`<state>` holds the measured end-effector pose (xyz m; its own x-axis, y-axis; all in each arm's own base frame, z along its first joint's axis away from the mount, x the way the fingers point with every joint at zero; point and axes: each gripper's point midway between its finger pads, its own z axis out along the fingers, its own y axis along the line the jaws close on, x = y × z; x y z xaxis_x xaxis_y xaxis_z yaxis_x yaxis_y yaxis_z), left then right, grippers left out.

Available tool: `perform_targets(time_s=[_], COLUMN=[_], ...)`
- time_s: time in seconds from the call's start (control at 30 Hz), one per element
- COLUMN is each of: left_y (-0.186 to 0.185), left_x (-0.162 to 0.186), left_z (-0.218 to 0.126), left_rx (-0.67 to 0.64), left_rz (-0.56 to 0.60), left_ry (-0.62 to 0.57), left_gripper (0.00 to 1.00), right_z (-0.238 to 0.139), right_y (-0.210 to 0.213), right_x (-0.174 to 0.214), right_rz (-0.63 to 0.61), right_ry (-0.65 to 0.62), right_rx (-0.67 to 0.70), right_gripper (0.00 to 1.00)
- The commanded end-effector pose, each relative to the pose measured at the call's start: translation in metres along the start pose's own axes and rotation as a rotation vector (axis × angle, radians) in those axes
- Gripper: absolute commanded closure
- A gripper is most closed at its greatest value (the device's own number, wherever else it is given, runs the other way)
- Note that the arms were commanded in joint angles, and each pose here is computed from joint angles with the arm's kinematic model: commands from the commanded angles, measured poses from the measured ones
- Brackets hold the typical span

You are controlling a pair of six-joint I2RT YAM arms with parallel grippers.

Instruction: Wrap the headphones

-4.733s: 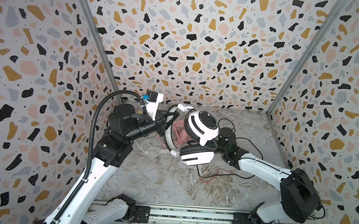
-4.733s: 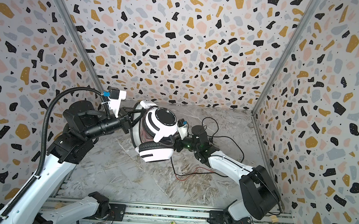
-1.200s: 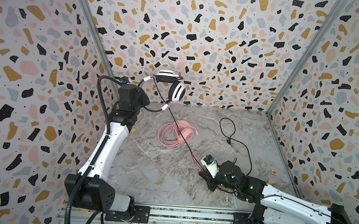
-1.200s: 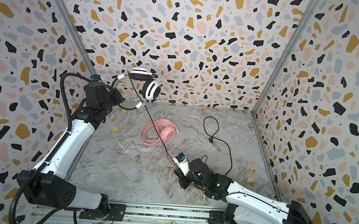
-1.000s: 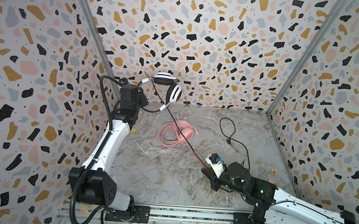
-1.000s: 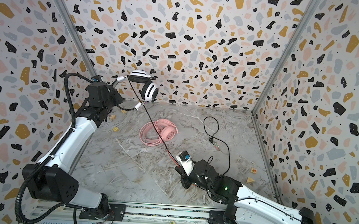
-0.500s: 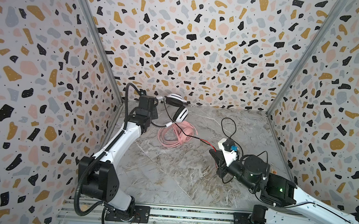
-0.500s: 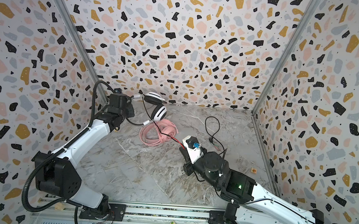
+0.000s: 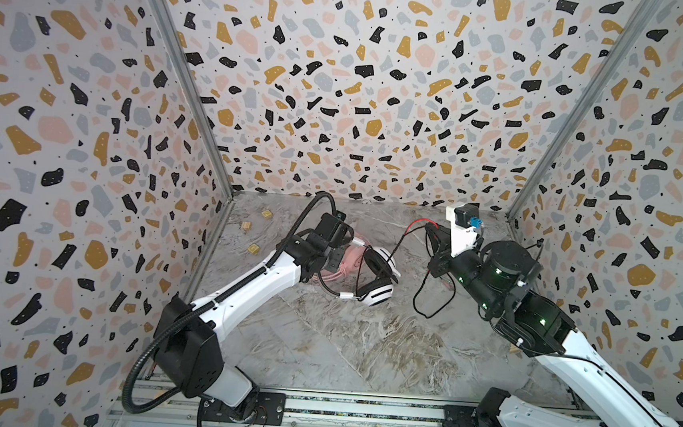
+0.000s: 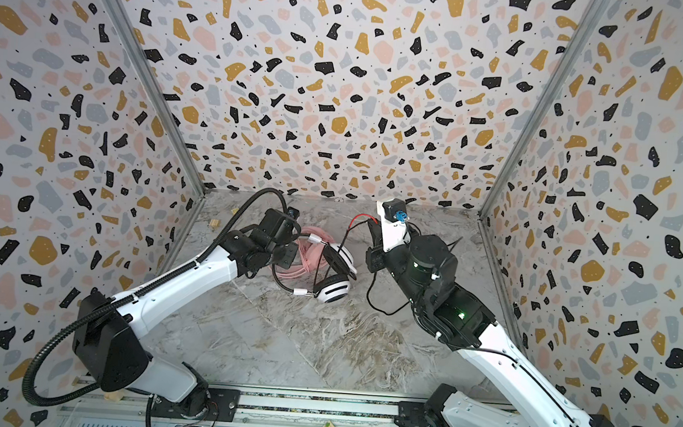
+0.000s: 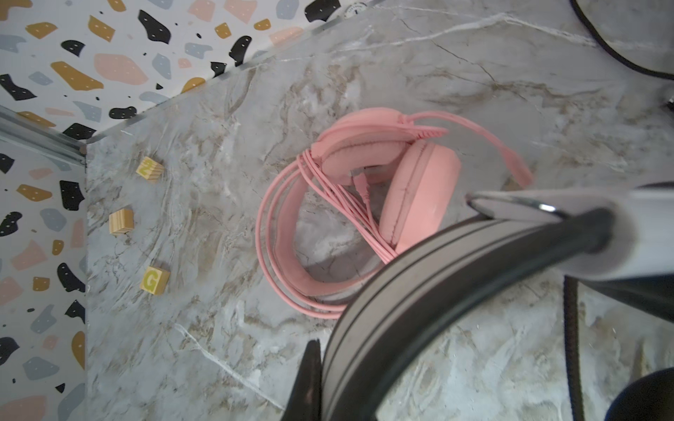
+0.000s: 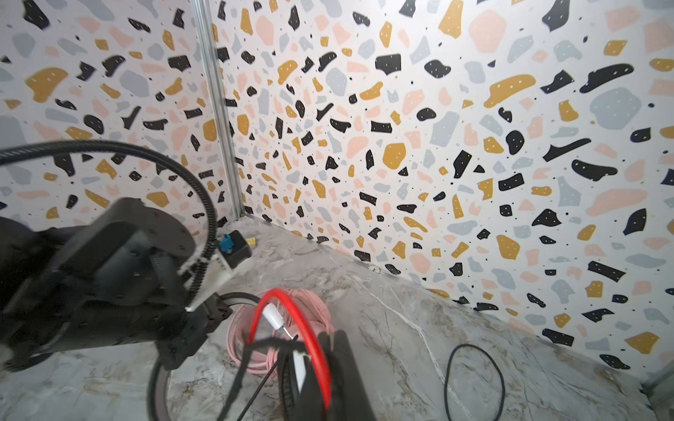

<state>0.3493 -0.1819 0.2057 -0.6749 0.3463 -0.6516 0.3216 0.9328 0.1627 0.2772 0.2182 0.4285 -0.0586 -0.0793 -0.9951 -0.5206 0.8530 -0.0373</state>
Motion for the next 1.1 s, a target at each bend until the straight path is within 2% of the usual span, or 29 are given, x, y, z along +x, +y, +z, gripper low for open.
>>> perform_targets(time_s=[0.0, 0.1, 0.2, 0.33, 0.4, 0.57, 0.73, 0.8, 0.93, 1.07], left_y=[-0.036, -0.063, -0.066, -0.076, -0.082, -0.074, -0.069, -0.065, -0.062, -0.057], left_x=[-0.008, 0.011, 0.02, 0.017, 0.01, -0.021, -0.053, -0.066, -0.086, -0.092], left_z=[-0.038, -0.052, -0.062, -0.088, -0.104, -0.143, -0.188, -0.204, -0.232, -0.234], left_rx=[0.205, 0.372, 0.413, 0.523, 0.588, 0.615, 0.676, 0.684, 0.728, 0.672], left_rz=[0.041, 0.068, 0.062, 0.047, 0.04, -0.03, -0.064, -0.085, -0.104, -0.055], left_ry=[-0.089, -0.03, -0.015, -0.063, -0.099, -0.237, -0.374, -0.425, -0.498, -0.445], left_gripper=[1.0, 1.0, 1.0, 1.0, 1.0, 1.0, 1.0, 1.0, 1.0, 1.0], right_z=[0.011, 0.028, 0.045, 0.066, 0.076, 0.08, 0.08, 0.075, 0.073, 0.085], right_y=[-0.011, -0.025, -0.041, -0.056, -0.058, -0.047, -0.016, 0.003, 0.029, 0.048], right_x=[-0.002, 0.014, 0.042, 0.087, 0.118, 0.168, 0.207, 0.215, 0.225, 0.234], right_rz=[0.012, 0.036, 0.052, 0.089, 0.114, 0.184, 0.272, 0.309, 0.348, 0.36], right_ry=[0.021, 0.074, 0.14, 0.235, 0.311, 0.369, 0.415, 0.404, 0.376, 0.349], right_rx=[-0.036, -0.034, -0.002, -0.013, -0.039, -0.091, -0.252, -0.364, -0.49, -0.613], right_gripper=[1.0, 1.0, 1.0, 1.0, 1.0, 1.0, 1.0, 0.96, 0.87, 0.68])
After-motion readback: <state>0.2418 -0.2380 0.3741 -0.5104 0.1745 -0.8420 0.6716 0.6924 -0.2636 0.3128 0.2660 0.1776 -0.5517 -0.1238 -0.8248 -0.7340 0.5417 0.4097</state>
